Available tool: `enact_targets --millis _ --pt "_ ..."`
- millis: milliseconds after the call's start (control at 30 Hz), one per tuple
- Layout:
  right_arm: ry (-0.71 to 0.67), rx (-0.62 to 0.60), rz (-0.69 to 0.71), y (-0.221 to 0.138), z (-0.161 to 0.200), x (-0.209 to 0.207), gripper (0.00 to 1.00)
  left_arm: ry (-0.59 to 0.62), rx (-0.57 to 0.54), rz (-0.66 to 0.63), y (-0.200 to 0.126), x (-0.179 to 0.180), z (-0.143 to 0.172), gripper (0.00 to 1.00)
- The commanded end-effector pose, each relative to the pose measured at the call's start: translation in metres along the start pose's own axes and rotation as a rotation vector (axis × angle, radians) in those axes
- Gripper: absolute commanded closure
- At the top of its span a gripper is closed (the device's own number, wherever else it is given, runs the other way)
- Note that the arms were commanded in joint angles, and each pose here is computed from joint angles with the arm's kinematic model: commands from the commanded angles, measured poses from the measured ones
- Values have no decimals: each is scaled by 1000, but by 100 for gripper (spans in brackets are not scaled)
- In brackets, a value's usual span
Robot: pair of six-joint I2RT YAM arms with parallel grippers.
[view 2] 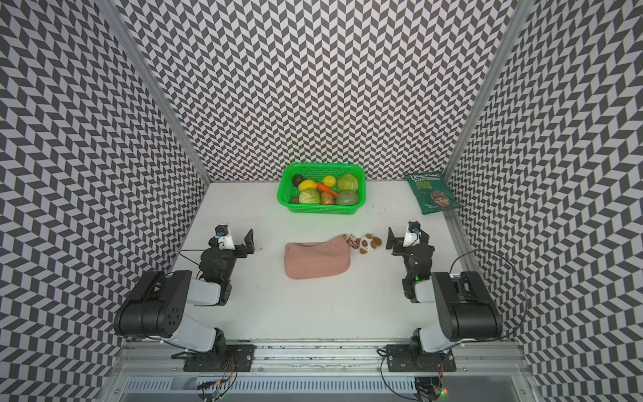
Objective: Remove the decoration from the bag
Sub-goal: Move the bag to the center of the board.
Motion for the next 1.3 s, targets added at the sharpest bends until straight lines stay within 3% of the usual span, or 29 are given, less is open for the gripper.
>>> enact_targets --millis 0,733,833,933,1000,1133,1267 --pt "-4 -55 -20 3 -10 4 0 -2 -41 -10 4 1 -9 0" --pt "-1 -57 -20 3 -10 4 0 -6 -41 -5 4 3 -8 0" --pt "30 -116 28 1 -24 1 0 -18 -37 -33 11 7 -23 0" --pt "42 -42 78 11 -43 1 0 -52 56 -57 26 12 -44 0" --pt "78 -20 75 15 -54 3 0 -106 94 -66 33 14 -58 0" --pt "342 22 141 24 -69 1 0 -250 172 -20 45 13 -88 0" --pt "425 165 59 31 -73 9 0 -364 270 95 50 5 -113 0"
Point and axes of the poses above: each gripper's point midway between its finger pads, its own y axis out along the fingers, its own x axis along the line the jaws close on, z = x × y, the point moved 9 cm from there along -y, back along the fingers, and after that the axes turned 8 degrees about y, right-handed, at the moved point
